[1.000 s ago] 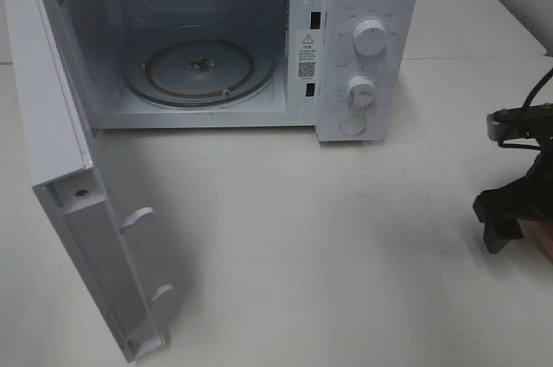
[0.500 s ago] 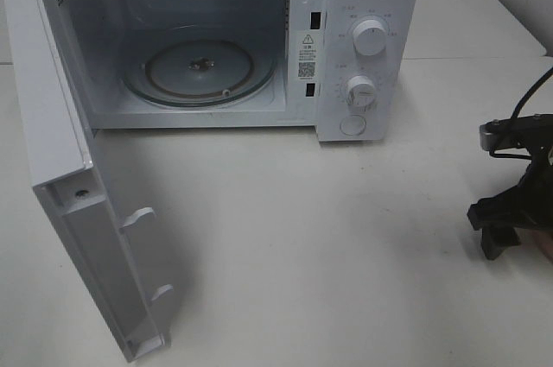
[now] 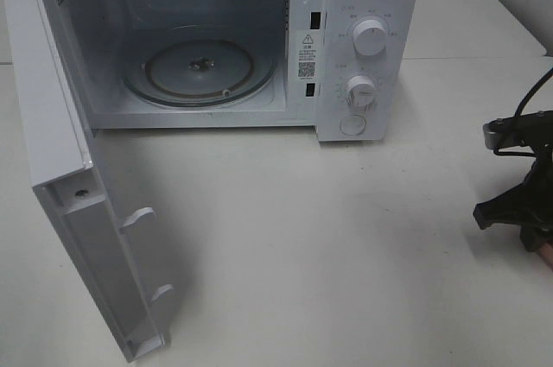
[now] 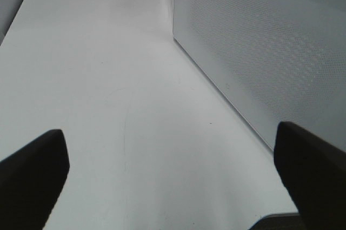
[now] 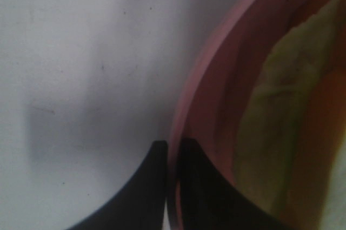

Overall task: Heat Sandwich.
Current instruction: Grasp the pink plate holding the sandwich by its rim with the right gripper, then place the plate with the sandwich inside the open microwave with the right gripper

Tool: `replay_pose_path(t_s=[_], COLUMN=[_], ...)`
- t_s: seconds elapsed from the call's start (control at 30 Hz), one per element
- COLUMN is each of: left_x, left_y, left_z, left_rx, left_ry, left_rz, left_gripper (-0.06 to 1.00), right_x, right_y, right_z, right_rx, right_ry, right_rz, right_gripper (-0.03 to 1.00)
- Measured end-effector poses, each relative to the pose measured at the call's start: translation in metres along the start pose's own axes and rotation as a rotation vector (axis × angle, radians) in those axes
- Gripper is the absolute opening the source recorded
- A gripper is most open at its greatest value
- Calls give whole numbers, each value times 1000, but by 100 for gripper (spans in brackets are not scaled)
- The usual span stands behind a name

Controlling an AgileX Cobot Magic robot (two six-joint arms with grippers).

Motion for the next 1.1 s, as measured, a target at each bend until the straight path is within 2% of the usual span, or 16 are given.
replay_pose_path(t_s=[0.03, 0.13, 1.1], left_x=[0, 0, 0], left_y=[0, 0, 0], left_z=[0, 0, 0], left_rx=[0, 0, 0], left_ry=[0, 0, 0], left_rz=[0, 0, 0], left_gripper=[98, 97, 97], right_x=[-1, -2, -2], right_y=[-1, -1, -1], right_z=[0, 0, -1], right_rx=[5, 5, 10], right_ry=[-5, -7, -8], right_rz=[-9, -10, -2], right_gripper=[4, 3, 3])
Point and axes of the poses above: a point on each arm's last joint axis where the gripper is mounted, z pointing out along that axis toward the gripper, y along the wrist's bending axis when the last joint is at zero, x = y × z, the point moved 5 cm from there along z, pointing out along that axis toward the gripper, and after that the axes turned 12 degrees about z, right-handed, at the moved point
